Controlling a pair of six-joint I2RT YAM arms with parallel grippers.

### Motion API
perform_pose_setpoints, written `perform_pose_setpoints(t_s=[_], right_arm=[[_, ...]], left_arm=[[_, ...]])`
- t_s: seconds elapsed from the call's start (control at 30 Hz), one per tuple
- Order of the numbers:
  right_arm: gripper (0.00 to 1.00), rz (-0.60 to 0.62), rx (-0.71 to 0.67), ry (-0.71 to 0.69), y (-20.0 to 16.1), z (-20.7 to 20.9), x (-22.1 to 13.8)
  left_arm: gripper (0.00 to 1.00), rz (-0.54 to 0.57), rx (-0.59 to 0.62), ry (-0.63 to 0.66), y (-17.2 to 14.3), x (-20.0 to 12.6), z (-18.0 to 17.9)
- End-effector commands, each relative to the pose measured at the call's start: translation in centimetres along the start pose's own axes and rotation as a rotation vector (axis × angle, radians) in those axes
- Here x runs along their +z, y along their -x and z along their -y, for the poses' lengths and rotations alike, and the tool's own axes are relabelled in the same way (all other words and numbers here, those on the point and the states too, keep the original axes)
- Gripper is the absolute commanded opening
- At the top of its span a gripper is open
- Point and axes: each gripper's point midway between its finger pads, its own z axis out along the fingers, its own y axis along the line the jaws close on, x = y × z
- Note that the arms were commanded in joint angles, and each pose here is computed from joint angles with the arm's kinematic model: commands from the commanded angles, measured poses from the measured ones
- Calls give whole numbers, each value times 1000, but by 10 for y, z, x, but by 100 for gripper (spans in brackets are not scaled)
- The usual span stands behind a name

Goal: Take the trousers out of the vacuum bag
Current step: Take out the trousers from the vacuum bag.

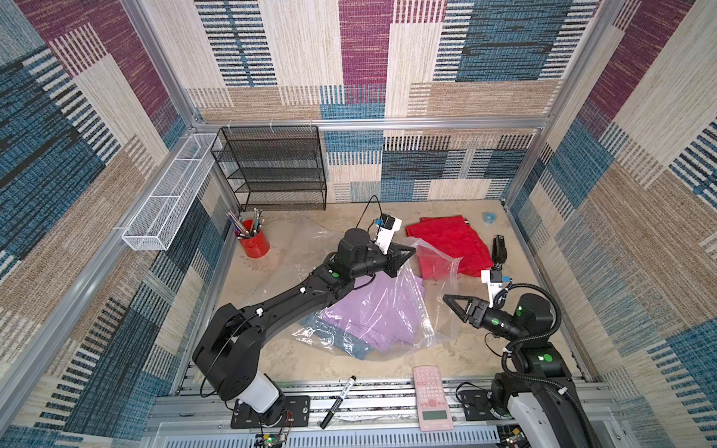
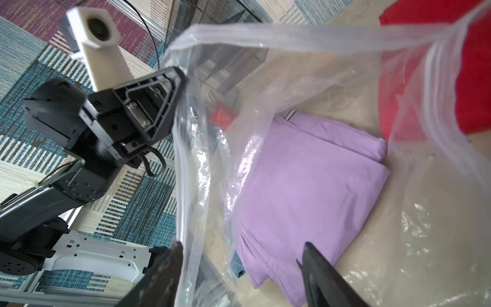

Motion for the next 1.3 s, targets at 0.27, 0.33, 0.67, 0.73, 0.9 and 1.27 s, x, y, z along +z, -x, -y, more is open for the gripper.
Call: perform_pose_setpoints(t_s=[0.27,0.33,0.67,0.73,0.9,1.27], right_arm=[[78,-107,126,-78,-39,53,30],[78,-98,121,-103,-34,60,35],[78,-128,146,-142,-36,83,59],[78,-125,141,-133,-34,81,65],[77,-127,148,-149,-32,88,75],[76,-143,169,-146,-41,98,83]], left_arm=[[0,-5,18,-80,-8,2,13],[0,-12,18,-88,-14,1,15],[0,-41,26,-141,-31,-5,26],[0,-46,26,-147,-33,-6,27],[0,-67,18,-173,-40,-4,32],[0,-71,22,-185,-42,-5,38]])
